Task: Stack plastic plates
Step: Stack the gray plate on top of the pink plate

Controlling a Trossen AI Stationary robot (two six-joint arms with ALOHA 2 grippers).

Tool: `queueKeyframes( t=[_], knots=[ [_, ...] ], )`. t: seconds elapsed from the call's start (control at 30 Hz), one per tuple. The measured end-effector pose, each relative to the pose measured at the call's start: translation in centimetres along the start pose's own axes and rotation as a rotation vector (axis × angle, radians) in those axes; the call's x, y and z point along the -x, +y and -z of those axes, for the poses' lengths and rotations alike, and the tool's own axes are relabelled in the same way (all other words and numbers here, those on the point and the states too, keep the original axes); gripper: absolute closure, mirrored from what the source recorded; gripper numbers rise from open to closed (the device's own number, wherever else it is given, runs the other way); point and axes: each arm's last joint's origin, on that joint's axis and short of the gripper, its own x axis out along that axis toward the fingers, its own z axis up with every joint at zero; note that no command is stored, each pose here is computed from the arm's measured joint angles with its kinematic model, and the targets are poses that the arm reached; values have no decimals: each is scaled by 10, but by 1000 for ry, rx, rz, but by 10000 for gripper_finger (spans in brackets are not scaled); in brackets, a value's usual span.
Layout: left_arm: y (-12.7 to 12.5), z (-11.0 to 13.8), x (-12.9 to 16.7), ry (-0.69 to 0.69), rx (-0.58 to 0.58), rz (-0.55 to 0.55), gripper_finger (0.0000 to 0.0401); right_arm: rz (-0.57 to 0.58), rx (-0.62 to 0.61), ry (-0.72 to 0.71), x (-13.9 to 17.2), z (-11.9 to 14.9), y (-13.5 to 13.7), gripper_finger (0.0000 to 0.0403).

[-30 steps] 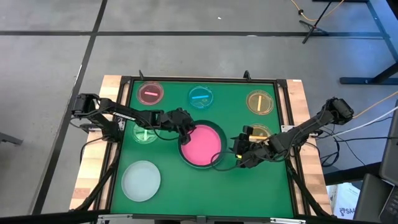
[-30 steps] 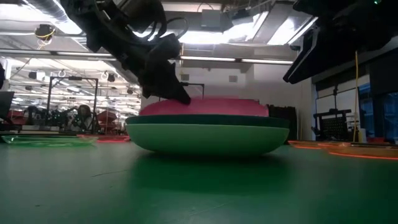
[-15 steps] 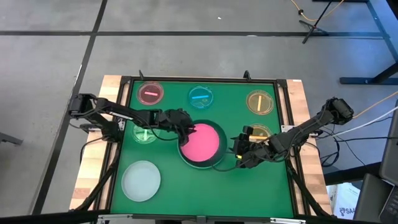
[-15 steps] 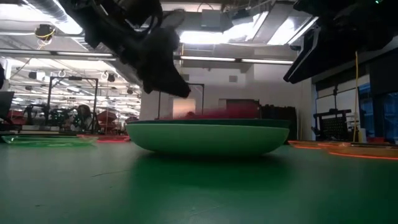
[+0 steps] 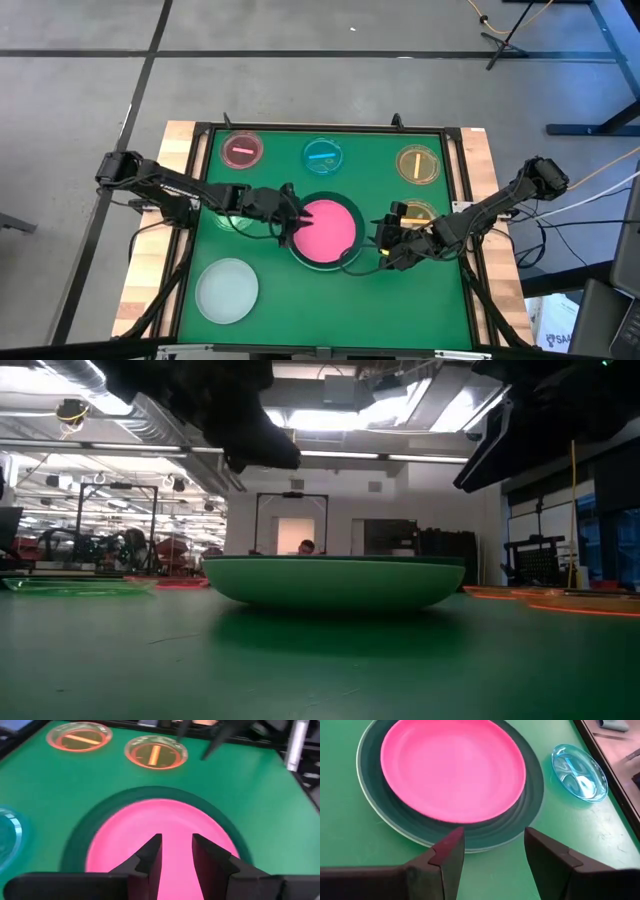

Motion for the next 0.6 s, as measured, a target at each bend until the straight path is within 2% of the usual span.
queueKeyframes(
  t=[0.17, 0.33, 0.47, 0.6],
  knots=[
    [-27, 6, 4, 9, -53, 81, 301, -3, -1, -9, 0, -1, 0, 210],
    [-47, 13, 9, 31, -103, 99, 301, -15, -23, -35, 0, -4, 2, 210],
    [-57, 22, 13, 104, -109, 113, 301, -60, -38, -46, 0, -6, 4, 210],
    [-71, 23, 28, 250, -109, 68, 301, -73, -37, -68, -1, -9, 5, 210]
  ],
)
